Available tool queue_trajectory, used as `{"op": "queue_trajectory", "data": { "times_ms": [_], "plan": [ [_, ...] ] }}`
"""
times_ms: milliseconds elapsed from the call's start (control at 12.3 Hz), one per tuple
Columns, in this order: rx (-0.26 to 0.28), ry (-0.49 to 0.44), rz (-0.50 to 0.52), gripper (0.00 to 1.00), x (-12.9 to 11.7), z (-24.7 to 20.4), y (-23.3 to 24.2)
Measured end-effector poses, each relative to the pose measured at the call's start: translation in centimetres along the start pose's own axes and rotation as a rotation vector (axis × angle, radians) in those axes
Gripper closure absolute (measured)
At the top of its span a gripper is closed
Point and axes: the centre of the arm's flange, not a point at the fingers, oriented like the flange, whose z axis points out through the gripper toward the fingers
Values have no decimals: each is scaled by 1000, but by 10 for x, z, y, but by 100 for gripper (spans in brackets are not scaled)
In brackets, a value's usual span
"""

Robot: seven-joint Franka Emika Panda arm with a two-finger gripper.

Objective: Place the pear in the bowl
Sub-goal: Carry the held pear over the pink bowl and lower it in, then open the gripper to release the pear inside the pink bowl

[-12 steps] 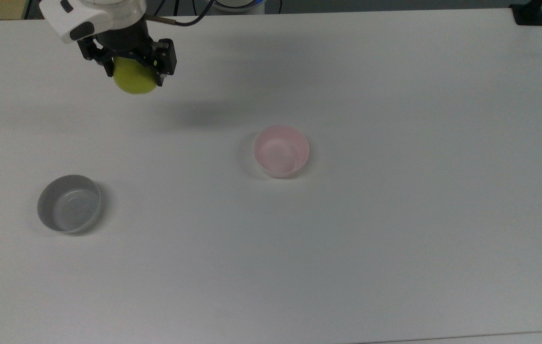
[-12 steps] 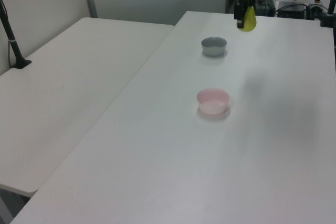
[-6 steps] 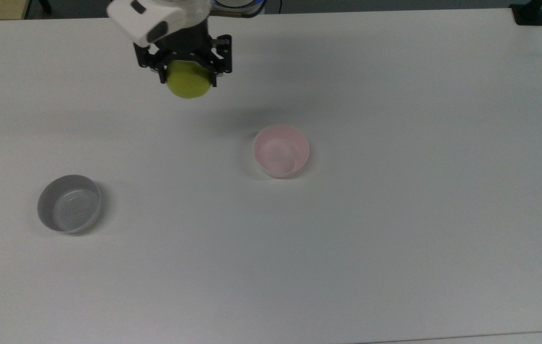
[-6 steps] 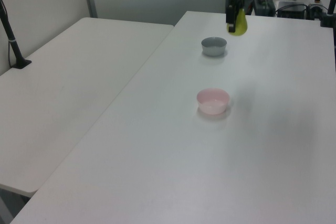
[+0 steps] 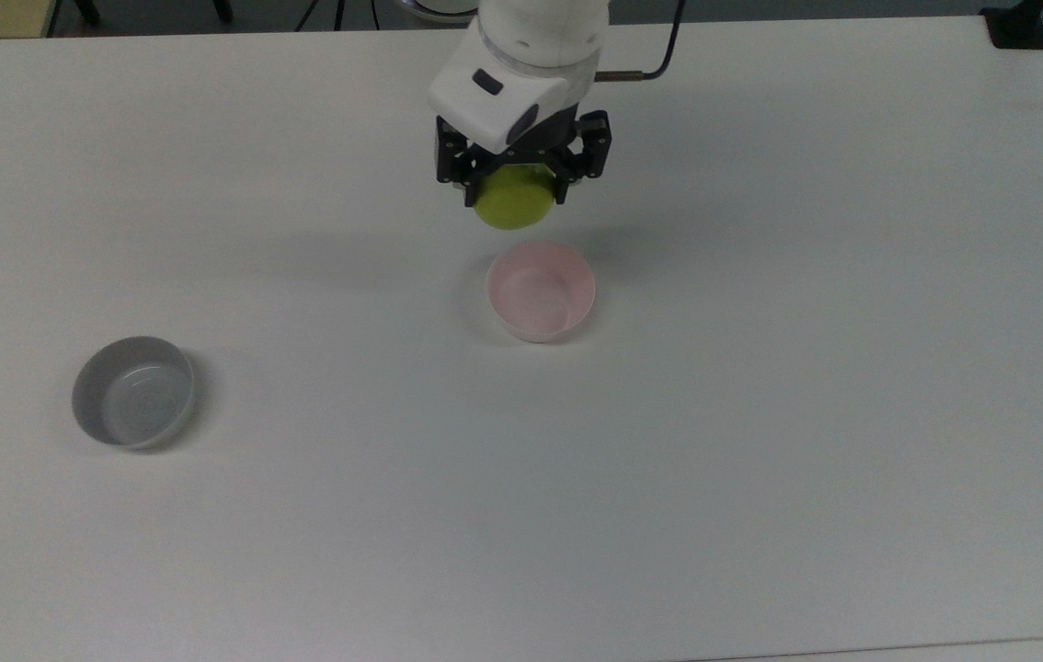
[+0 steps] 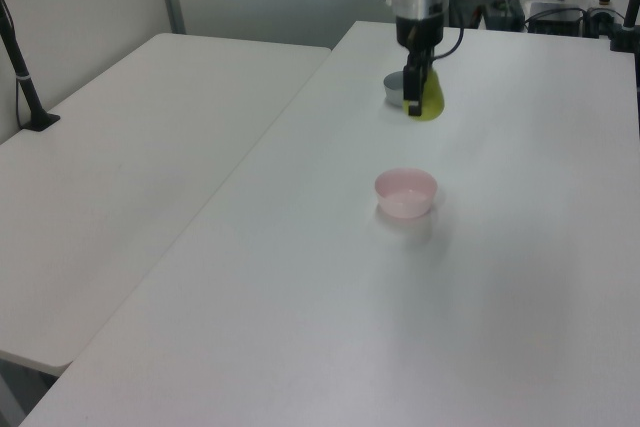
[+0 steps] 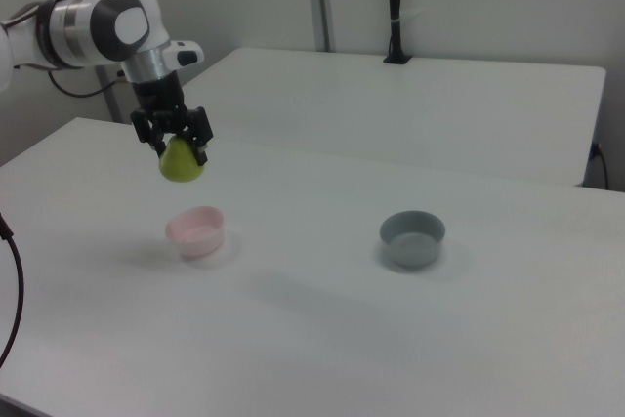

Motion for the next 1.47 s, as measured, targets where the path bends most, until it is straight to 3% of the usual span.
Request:
{"op": "queue_trajectory", "data": {
  "times_ms": [815, 1467],
  "plan": [
    [-6, -19, -43, 13, 25, 109, -47],
    [-10, -39, -44, 13, 25, 134, -47]
  ]
}}
